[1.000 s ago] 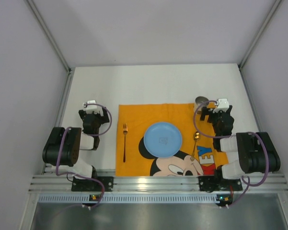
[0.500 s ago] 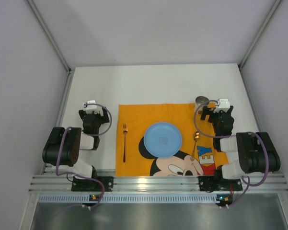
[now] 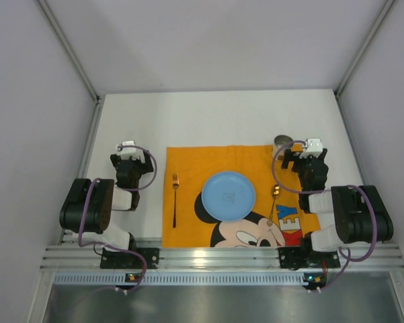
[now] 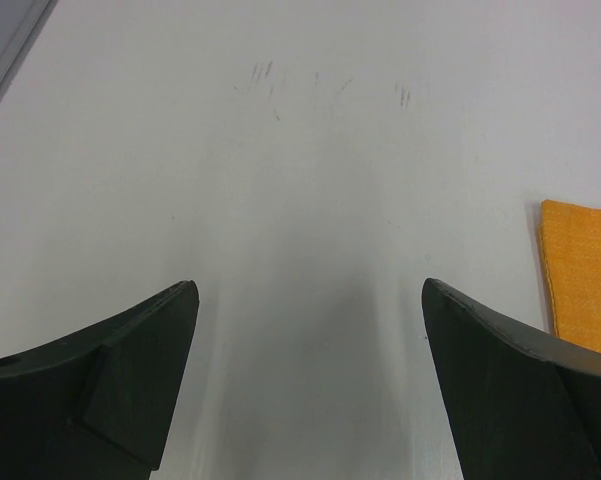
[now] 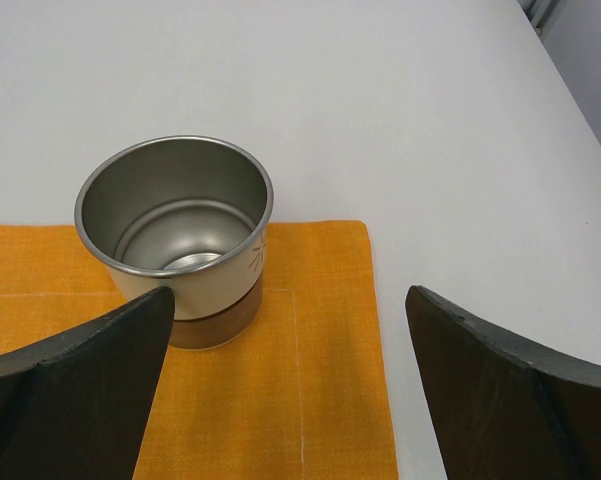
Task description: Set the dinner table for one person
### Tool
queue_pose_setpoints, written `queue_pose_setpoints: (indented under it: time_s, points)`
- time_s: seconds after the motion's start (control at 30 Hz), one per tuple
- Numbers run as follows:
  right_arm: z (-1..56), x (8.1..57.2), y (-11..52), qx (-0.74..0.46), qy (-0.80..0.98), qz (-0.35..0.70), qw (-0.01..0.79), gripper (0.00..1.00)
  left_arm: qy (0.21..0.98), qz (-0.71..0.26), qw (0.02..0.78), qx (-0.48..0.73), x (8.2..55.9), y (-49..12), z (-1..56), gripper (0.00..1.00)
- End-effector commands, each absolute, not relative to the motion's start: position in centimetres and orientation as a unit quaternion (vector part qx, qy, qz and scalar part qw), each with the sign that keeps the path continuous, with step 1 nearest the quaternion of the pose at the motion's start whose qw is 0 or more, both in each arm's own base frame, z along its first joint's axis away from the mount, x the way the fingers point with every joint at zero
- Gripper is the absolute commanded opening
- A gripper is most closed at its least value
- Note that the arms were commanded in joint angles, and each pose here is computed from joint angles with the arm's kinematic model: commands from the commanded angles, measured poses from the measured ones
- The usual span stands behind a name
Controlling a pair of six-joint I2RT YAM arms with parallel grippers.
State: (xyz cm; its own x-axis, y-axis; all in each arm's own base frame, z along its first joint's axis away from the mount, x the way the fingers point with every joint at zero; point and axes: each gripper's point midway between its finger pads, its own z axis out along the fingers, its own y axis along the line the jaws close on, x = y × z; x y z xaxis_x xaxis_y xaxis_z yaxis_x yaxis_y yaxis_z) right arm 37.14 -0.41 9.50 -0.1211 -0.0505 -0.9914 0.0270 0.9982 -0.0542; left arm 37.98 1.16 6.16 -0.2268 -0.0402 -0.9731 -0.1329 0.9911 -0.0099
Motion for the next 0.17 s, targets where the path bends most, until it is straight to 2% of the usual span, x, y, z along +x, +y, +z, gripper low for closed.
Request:
queue_pose_setpoints:
  time_s: [0.0,0.13]
  points:
    - [11.9,38.23,-0.2,-0.001,0.72,-0.023,0.694,1.0,0.755,0.027,0.653,-0.055,39.16,1.0,8.42,0.98]
    - [12.03,38.18,-0.26,-0.001,0.718,-0.024,0.696,1.0,0.755,0.028,0.653,-0.056,39.16,1.03,8.42,0.98]
